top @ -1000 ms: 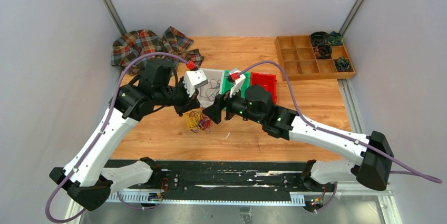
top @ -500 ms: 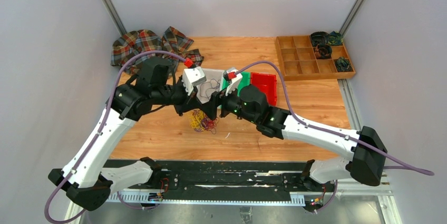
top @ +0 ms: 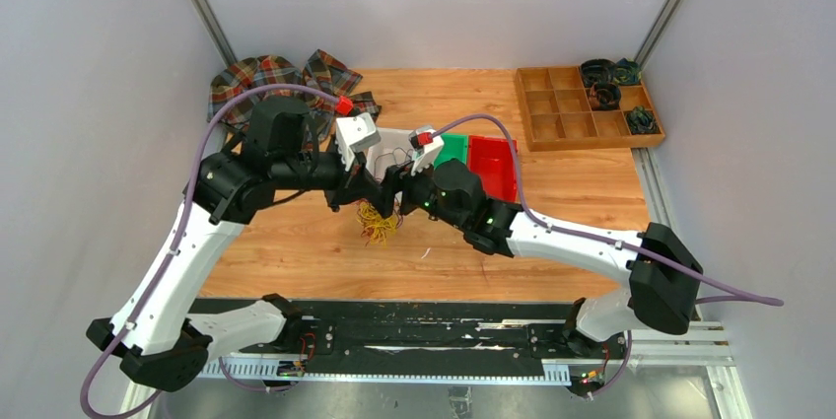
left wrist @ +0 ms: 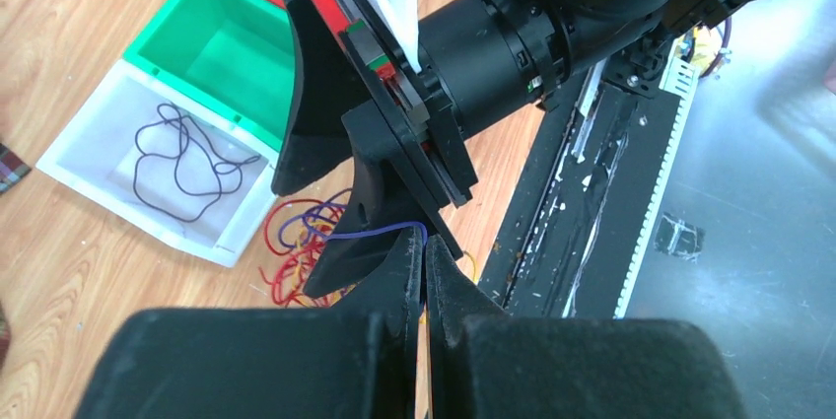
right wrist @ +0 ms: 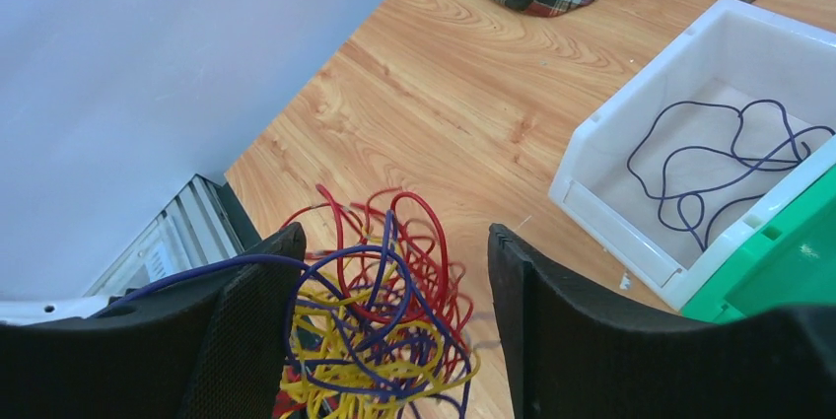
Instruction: Untangle the cables
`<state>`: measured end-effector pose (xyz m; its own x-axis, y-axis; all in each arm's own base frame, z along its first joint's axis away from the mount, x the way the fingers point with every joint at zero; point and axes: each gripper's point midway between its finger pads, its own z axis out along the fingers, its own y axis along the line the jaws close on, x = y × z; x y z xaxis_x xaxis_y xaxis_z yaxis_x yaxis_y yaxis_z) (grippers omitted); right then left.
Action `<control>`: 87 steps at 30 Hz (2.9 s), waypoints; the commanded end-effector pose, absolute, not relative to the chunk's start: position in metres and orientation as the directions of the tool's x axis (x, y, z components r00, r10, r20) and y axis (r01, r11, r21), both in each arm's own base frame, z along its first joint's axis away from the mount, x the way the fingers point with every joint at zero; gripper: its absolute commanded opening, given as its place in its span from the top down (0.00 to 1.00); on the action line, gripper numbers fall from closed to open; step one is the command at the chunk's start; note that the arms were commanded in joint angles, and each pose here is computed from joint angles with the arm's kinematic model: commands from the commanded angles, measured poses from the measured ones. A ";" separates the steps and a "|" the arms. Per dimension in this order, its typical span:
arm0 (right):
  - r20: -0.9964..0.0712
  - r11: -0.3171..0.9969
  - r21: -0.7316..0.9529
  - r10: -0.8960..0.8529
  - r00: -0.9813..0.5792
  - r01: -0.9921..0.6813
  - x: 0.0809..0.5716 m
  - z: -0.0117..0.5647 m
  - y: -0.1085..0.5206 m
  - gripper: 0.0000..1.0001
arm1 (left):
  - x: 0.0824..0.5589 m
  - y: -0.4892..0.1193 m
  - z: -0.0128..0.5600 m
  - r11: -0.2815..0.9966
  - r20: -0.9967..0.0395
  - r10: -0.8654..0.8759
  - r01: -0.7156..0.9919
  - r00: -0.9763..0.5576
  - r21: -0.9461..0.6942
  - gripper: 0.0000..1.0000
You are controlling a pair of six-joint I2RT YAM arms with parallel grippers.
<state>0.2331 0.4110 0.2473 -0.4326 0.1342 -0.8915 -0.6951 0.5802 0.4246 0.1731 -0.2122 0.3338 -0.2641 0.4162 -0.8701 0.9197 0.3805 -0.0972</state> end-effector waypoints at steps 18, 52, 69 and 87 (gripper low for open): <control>-0.843 0.727 0.421 0.093 -0.531 -0.542 0.235 0.140 0.380 0.36 | 0.188 -0.213 0.436 0.380 -0.943 0.331 0.913 0.015 0.148 1.00; -0.929 0.653 0.362 0.197 -0.312 -0.665 0.240 0.286 0.333 0.34 | 0.182 -0.207 0.418 0.324 -0.918 0.385 0.918 0.091 0.227 0.99; -0.914 0.601 0.406 0.283 -0.292 -0.688 0.245 0.327 0.321 0.40 | 0.198 -0.210 0.392 0.372 -0.909 0.417 0.913 -0.003 0.168 1.00; -0.913 0.308 0.388 0.255 -0.317 -0.869 0.167 0.368 0.368 0.51 | 0.219 -0.201 0.380 0.593 -0.942 0.293 0.804 -0.164 0.045 1.00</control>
